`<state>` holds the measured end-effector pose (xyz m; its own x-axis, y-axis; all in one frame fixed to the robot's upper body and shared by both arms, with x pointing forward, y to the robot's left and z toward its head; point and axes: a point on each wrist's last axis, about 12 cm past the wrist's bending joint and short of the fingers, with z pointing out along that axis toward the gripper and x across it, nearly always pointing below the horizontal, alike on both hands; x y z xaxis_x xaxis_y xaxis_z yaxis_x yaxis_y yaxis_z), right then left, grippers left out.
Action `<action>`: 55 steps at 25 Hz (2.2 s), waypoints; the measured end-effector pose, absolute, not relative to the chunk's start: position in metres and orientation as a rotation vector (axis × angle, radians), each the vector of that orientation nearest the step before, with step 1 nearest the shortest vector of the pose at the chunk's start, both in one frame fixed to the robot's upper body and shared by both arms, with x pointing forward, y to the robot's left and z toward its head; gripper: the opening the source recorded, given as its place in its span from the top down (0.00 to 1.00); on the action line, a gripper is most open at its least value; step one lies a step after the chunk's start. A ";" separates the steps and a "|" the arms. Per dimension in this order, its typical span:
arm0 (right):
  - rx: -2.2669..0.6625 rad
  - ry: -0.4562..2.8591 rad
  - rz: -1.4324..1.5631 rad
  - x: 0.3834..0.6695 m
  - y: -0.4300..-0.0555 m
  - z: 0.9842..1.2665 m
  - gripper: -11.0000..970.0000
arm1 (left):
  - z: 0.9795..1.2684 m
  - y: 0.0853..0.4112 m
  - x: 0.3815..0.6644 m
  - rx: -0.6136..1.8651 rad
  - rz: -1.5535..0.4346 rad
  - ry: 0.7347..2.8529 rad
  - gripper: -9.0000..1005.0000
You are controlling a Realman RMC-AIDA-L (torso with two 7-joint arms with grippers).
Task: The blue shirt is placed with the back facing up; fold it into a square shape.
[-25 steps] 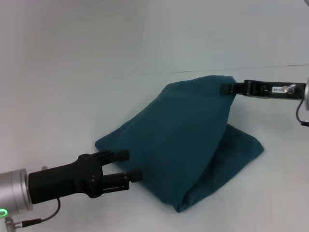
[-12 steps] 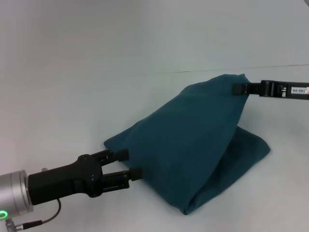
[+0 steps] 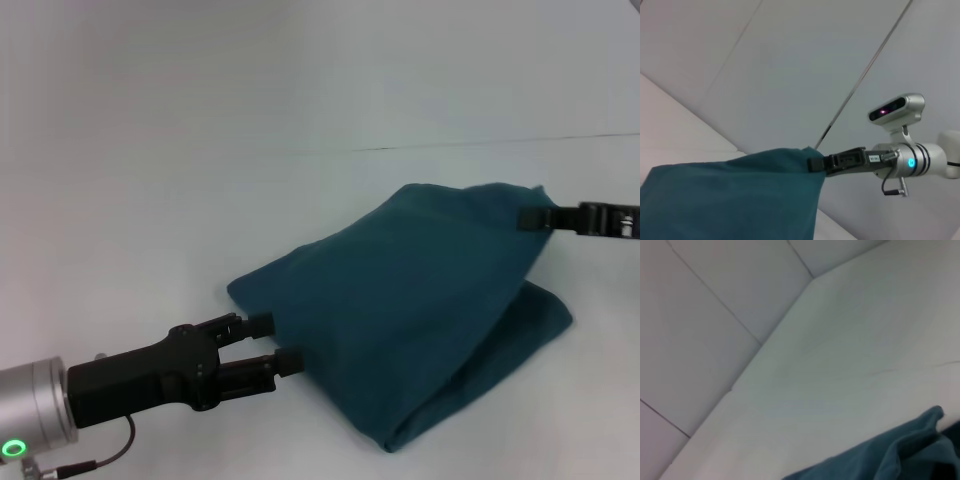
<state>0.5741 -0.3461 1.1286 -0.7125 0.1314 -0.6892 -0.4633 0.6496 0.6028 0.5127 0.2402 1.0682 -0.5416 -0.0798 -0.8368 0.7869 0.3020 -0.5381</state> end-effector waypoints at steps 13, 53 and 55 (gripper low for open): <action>-0.230 2.265 0.947 0.559 -0.356 1.099 0.94 | 1.061 0.231 0.529 0.526 -1.267 1.796 0.13; -0.059 2.217 0.785 0.600 -0.369 1.119 0.46 | 1.049 0.223 0.571 0.232 -1.082 1.977 0.13; -0.062 2.249 0.793 0.609 -0.360 1.123 0.36 | 1.050 0.223 0.571 0.236 -1.093 1.971 0.13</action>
<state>0.6094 -0.3600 1.1232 -0.7260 0.1859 -0.6621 -0.2703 0.8081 0.5233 0.5708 0.2228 1.0504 -0.6230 -0.2217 -0.7501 0.5190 0.6004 -0.6085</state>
